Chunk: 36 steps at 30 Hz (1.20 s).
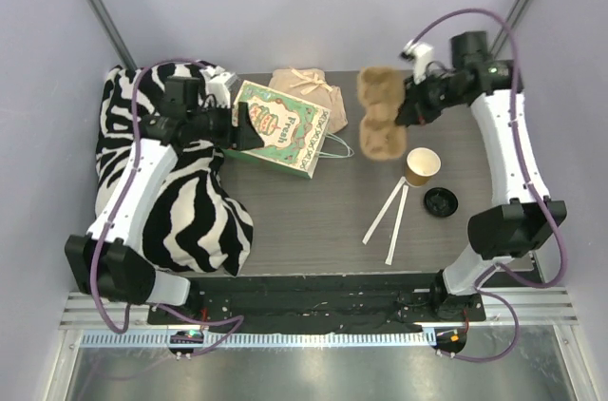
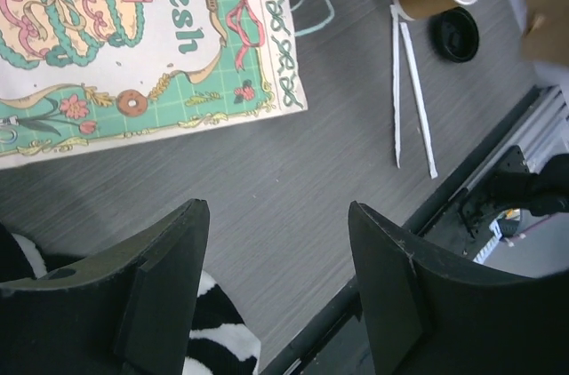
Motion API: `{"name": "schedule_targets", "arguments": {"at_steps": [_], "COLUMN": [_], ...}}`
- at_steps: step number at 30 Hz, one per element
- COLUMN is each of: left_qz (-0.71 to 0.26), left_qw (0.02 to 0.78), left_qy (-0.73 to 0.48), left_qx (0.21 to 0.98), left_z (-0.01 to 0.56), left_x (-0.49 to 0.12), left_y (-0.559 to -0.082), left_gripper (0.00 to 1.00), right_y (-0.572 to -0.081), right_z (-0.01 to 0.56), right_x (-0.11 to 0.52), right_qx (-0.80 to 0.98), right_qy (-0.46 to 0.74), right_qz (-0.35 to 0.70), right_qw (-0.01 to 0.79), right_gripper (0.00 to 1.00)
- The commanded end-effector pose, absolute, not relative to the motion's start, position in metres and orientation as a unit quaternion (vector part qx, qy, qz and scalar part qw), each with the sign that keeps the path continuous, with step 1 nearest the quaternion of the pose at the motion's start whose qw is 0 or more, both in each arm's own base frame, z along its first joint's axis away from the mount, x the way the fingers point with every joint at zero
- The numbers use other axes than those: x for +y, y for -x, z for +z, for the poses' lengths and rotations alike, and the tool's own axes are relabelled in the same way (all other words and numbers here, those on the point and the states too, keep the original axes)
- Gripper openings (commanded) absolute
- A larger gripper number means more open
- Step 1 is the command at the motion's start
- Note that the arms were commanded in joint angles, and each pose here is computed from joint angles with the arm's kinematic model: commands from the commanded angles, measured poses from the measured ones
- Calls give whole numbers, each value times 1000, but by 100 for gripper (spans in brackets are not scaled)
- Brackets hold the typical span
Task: Pack the takeout coffee
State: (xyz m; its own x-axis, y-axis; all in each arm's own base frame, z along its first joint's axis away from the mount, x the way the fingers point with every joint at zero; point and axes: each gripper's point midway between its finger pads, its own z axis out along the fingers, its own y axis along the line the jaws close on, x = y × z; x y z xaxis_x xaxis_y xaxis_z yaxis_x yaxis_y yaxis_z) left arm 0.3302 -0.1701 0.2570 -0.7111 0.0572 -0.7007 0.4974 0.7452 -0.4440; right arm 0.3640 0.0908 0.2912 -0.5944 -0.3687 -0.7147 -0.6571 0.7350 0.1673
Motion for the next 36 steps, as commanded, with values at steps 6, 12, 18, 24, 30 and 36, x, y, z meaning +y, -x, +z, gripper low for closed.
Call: {"name": "schedule_targets", "arguments": {"at_steps": [6, 12, 18, 24, 30, 36], "left_qz": [-358, -248, -190, -174, -176, -173], "left_qw": [439, 520, 572, 597, 590, 580], "left_qy": [-371, -537, -633, -665, -693, -709], "left_qx": [736, 616, 486, 414, 375, 362], "left_z": [262, 239, 238, 236, 224, 215], "left_x": [-172, -183, -228, -270, -284, -284], "left_y": [-240, -202, -191, -185, -175, -170], "left_gripper": [74, 74, 71, 53, 37, 34], "right_y": [-243, -190, -167, -159, -152, -150], "right_z": [212, 187, 159, 140, 137, 137], "right_x": [190, 219, 236, 243, 245, 244], "right_qx": [811, 762, 753, 752, 748, 747], "right_qy": [408, 428, 432, 423, 423, 422], "right_qz": [399, 485, 495, 499, 502, 504], "right_qw": [131, 16, -39, -83, -96, -98], "right_gripper": [1, 1, 1, 1, 1, 1]}}
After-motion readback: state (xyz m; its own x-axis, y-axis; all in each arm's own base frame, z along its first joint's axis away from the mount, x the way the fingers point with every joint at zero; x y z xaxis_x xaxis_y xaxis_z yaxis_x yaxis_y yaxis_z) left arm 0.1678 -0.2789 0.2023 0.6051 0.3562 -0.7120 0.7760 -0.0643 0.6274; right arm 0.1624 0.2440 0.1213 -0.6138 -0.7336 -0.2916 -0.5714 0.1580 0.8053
